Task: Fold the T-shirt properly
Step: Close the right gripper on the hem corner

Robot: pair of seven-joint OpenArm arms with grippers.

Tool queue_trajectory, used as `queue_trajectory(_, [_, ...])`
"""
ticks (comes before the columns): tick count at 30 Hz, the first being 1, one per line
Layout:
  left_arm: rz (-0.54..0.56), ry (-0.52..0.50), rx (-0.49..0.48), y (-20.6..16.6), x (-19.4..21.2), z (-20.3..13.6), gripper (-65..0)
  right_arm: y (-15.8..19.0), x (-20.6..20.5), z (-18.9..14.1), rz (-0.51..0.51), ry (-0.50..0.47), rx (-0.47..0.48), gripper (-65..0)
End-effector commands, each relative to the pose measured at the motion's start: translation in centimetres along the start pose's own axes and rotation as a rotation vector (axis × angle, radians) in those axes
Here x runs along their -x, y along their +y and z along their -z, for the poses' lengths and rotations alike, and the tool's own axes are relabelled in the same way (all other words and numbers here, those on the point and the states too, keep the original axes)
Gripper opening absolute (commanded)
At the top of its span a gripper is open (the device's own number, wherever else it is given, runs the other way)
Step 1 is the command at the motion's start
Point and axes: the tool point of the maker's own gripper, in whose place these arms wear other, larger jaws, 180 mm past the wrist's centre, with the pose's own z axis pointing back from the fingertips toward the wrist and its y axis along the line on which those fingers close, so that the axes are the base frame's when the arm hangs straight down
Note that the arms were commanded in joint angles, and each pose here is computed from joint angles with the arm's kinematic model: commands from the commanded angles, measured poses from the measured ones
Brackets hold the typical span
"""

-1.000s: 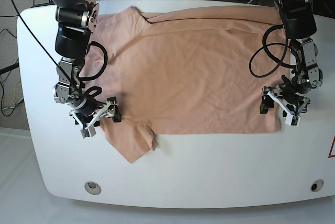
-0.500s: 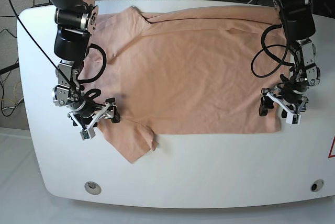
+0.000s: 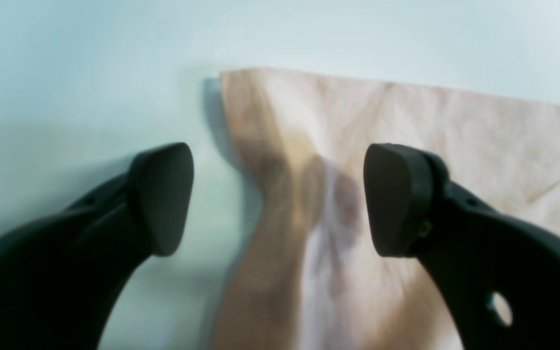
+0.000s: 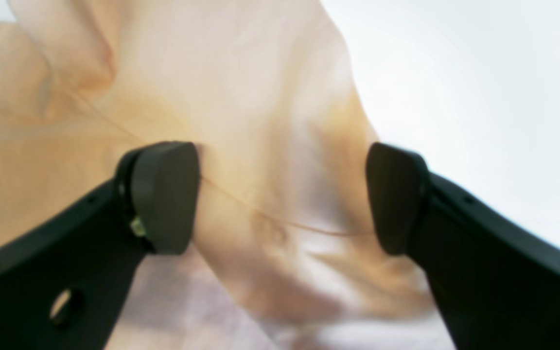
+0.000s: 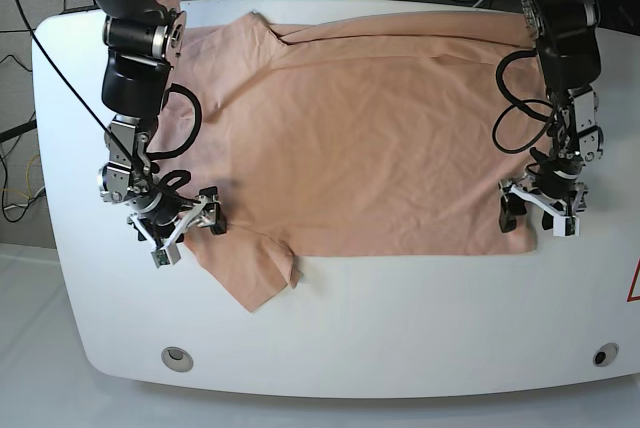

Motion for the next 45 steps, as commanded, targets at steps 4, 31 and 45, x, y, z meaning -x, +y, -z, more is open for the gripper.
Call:
queue_trajectory(4, [0.043, 0.034, 0.030, -1.0, 0.0, 0.5, -13.5, -1.6, -2.1, -0.6, -0.019, -0.017, 0.034, -12.5])
queue_trajectory(31, [0.063, 0.054, 0.051, -1.8, 0.4, 0.7, -65.0, -2.2, -5.5, -1.6, -0.058, -0.090, 0.057, -12.3])
queue_trajectory(45, [0.063, 0.057, 0.050, -1.8, 0.6, 0.7, -65.0, -6.0, -7.1, -4.0, -0.022, -0.150, 0.140, -12.2])
